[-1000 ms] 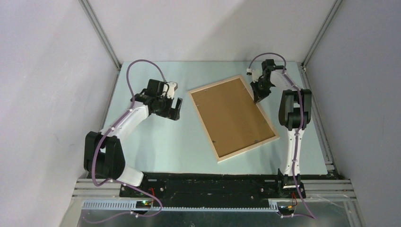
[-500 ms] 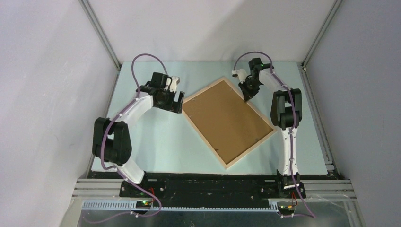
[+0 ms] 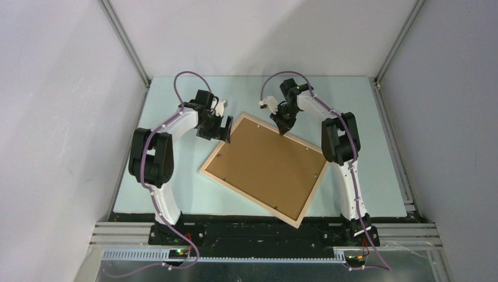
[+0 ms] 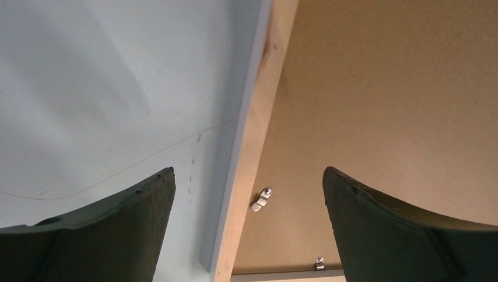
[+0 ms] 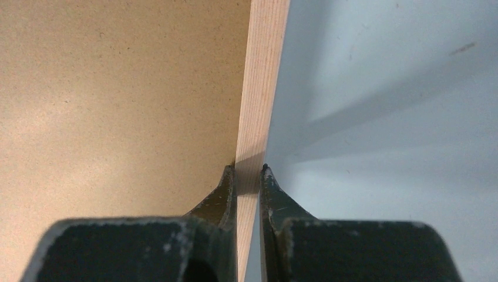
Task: Put the photo into the frame
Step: Adjust the photo frame at the center of the board.
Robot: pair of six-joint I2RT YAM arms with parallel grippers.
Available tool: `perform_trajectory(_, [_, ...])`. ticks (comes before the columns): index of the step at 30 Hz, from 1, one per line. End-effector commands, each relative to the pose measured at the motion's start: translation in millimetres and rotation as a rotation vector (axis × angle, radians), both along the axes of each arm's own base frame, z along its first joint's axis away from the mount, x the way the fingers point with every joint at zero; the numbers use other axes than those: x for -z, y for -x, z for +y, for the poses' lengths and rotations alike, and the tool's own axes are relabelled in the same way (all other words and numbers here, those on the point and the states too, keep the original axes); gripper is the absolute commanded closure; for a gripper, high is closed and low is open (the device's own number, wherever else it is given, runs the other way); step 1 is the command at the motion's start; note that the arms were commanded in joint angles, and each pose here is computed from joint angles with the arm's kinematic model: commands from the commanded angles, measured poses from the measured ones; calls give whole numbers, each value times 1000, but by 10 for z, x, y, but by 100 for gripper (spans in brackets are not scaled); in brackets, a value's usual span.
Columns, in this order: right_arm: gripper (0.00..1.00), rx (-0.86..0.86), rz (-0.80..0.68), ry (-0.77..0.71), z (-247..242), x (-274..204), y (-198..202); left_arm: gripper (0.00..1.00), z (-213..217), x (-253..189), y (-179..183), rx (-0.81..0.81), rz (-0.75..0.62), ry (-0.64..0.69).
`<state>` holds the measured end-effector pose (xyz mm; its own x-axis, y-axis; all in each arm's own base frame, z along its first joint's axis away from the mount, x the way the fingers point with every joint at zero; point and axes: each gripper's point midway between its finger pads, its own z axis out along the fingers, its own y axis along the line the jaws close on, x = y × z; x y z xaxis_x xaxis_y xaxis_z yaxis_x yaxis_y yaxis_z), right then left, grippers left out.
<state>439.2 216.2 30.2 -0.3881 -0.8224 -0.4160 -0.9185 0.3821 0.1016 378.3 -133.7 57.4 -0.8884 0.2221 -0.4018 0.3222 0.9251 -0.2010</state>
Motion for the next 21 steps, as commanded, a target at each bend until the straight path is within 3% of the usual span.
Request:
perform_trajectory(1, [100, -71, 8, -37, 140, 29, 20, 0, 11, -36, 107, 55, 14, 9])
perform_trajectory(11, [81, -11, -21, -49, 215, -33, -153, 1, 203, 20, 216, 83, 25, -92])
perform_trajectory(21, [47, 188, -54, -113, 28, -368, -257, 27, -32, 39, 27, 78, 51, 8])
